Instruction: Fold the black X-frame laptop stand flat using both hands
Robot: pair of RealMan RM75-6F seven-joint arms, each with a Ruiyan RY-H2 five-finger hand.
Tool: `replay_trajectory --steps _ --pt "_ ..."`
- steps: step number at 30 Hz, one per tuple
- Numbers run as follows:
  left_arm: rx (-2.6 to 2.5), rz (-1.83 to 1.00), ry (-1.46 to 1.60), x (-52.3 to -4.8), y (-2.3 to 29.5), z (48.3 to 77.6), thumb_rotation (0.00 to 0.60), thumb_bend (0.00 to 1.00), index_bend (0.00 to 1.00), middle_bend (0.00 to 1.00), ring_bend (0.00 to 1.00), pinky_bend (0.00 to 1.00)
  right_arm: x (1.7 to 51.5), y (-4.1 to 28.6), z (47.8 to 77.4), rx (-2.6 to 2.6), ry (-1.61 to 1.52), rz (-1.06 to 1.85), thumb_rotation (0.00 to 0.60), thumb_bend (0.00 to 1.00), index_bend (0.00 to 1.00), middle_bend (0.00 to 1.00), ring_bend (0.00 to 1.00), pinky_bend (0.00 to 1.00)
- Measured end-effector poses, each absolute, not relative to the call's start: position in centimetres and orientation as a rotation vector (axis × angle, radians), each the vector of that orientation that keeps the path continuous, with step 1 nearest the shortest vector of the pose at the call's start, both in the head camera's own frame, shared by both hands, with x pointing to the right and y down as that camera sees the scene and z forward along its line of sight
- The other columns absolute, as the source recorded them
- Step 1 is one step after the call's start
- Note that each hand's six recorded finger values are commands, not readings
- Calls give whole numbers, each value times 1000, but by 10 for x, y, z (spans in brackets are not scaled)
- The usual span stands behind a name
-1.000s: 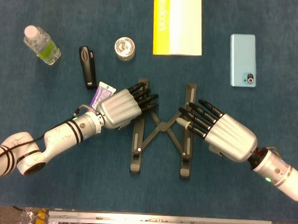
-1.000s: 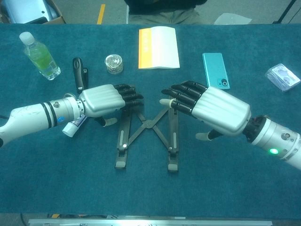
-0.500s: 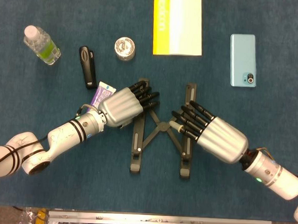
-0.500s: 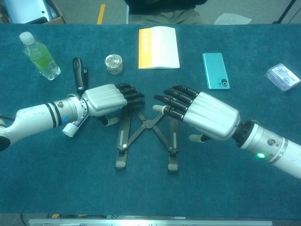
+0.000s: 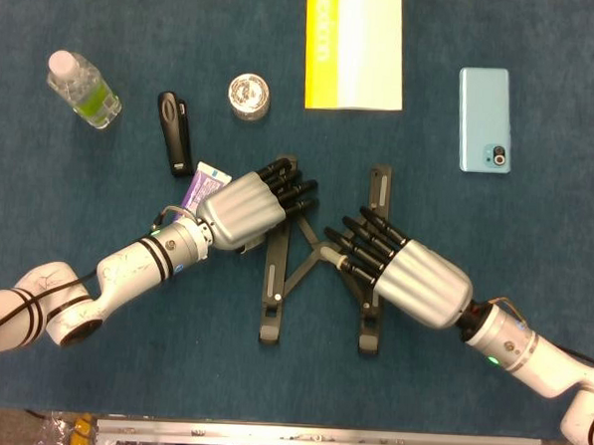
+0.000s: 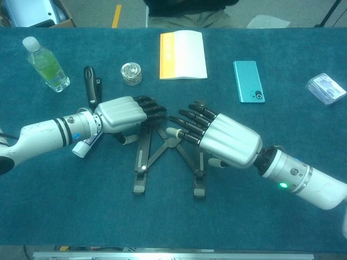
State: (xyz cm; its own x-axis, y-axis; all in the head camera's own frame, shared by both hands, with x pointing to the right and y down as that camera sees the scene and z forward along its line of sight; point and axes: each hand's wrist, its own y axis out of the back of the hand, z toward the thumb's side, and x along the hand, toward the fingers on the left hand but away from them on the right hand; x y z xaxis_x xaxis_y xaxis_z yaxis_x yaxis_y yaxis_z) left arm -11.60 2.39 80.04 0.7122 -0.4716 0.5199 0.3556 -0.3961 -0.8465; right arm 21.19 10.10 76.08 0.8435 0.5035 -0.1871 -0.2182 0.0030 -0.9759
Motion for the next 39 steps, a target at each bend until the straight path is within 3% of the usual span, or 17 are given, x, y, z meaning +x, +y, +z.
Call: replay_trajectory --steps 39 --pt "-1894 -852 168 -85 37 793 600 422 0 0 0 0 191 100 765 -1457 -306 577 567 0 0 0 0 97"
